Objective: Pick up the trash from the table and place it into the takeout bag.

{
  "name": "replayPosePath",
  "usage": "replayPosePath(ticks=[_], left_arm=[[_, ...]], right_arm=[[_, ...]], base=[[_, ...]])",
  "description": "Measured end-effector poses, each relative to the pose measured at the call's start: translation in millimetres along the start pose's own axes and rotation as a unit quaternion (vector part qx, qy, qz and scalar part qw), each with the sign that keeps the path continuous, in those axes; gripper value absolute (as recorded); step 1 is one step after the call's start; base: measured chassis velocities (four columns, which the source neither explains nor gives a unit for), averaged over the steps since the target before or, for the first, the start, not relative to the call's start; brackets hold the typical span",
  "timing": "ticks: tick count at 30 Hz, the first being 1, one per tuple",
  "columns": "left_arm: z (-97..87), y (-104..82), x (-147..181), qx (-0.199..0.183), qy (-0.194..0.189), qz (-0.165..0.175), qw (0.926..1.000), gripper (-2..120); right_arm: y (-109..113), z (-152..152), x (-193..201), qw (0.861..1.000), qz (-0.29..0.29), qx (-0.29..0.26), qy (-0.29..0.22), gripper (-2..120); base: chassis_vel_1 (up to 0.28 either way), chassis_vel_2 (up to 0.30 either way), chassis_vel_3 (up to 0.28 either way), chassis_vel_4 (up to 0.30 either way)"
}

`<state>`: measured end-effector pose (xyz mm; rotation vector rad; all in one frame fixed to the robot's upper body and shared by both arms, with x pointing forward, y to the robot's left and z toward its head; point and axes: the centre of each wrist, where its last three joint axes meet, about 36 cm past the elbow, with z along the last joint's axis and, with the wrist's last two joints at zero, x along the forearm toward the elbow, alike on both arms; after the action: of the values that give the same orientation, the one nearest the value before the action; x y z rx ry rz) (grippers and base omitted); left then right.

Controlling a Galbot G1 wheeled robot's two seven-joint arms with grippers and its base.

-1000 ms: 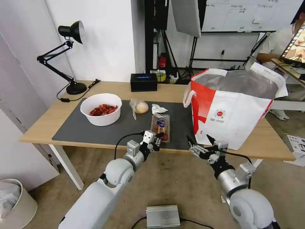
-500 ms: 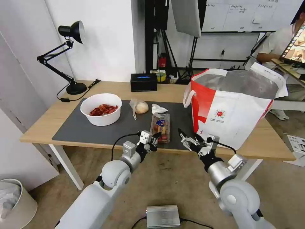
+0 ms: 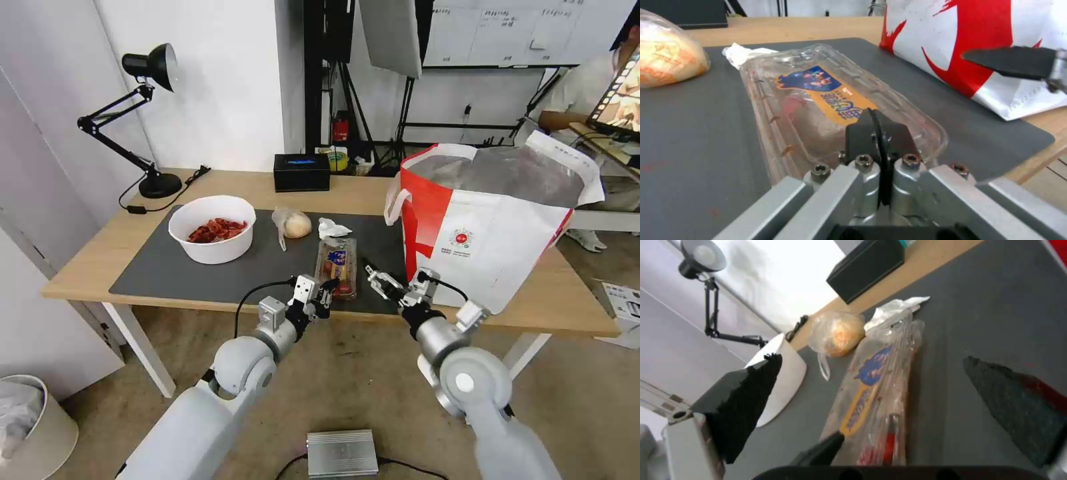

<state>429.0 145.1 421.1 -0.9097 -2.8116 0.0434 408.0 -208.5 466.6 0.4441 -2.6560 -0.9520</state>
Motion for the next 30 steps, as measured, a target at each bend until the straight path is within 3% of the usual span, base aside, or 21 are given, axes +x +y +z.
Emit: replayPosePath(ticks=[9,21,30], left_arm=[[0.1,1.1,-0.4,0.002,-0.001,-0.002,1.0000,0],[3.6,0.0,-0.3,0.008,-0.001,-0.004,1.0000,0],[3.2,0.6,0.9,0.008,-0.002,-0.006,0.9999,0]], right_arm=[[2.1,-24.0,-27.0,0.999,0.003,-0.011,0.031,100],[6.2,-38.5,-85.1,0.990,0.039,-0.034,0.130,100],[6.9,-38.2,-94.4,0.989,0.040,-0.040,0.140,100]], base=[[0.000,0.000,0.000,0.000],[0.000,0.000,0.000,0.000],[0.000,0.000,0.000,0.000]])
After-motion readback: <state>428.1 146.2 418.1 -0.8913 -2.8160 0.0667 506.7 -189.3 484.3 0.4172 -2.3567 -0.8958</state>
